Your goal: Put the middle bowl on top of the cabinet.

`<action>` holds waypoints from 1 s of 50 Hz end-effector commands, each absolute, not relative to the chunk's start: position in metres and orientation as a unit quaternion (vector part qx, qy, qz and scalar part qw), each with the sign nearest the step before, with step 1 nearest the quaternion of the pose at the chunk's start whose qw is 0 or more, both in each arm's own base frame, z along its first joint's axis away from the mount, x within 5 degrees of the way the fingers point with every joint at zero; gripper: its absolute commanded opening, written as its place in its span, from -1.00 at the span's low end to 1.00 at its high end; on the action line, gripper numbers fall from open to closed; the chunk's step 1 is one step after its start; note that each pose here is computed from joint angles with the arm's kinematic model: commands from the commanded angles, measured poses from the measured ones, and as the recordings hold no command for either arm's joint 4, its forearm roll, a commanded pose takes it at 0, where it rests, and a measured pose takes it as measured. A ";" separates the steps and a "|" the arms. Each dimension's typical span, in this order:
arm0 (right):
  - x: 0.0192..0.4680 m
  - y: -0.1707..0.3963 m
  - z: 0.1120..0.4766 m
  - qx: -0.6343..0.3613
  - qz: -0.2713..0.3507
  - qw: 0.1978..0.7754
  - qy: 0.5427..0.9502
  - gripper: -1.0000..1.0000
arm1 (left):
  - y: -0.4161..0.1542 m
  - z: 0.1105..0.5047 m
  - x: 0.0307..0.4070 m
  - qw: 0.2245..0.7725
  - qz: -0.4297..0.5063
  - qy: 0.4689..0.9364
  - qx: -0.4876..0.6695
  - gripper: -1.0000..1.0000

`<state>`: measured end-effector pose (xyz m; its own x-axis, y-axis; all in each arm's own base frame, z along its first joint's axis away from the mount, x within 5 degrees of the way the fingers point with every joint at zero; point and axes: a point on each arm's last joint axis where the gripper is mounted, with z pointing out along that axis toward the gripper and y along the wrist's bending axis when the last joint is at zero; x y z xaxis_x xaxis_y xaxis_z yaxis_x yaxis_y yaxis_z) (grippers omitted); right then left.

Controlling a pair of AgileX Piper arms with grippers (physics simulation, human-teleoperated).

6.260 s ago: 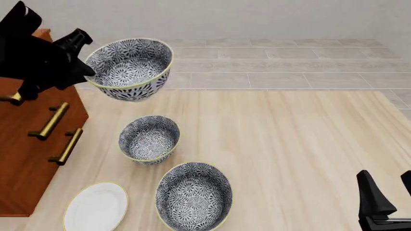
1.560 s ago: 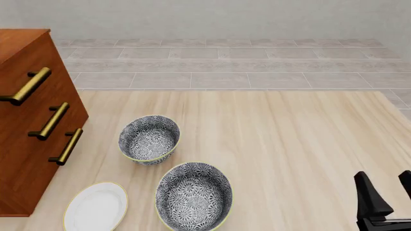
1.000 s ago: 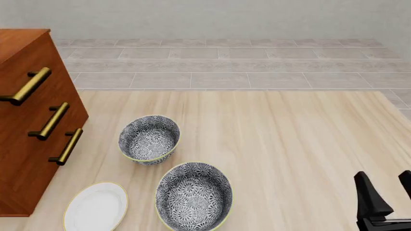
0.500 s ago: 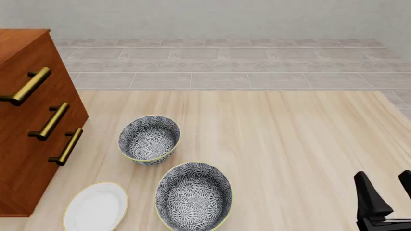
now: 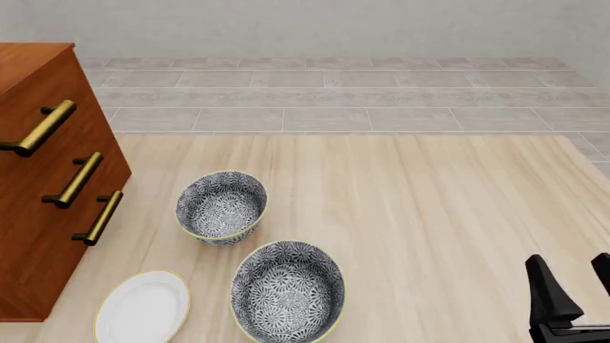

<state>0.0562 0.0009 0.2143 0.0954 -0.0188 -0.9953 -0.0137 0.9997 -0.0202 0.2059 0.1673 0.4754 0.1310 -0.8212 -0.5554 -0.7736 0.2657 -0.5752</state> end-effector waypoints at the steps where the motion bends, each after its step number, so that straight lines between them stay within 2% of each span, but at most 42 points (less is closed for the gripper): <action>1: 0.056 0.001 0.214 -0.012 -0.002 0.740 0.672 1.00 | 0.163 0.479 0.207 0.458 -0.034 0.656 -0.599 1.00; 17: 0.056 0.001 0.214 -0.012 -0.002 0.740 0.673 1.00 | 0.162 0.480 0.206 0.463 -0.036 0.652 -0.599 1.00; 50: 0.056 0.001 0.215 -0.010 -0.001 0.741 0.672 1.00 | 0.151 0.517 0.181 0.510 -0.034 0.621 -0.594 1.00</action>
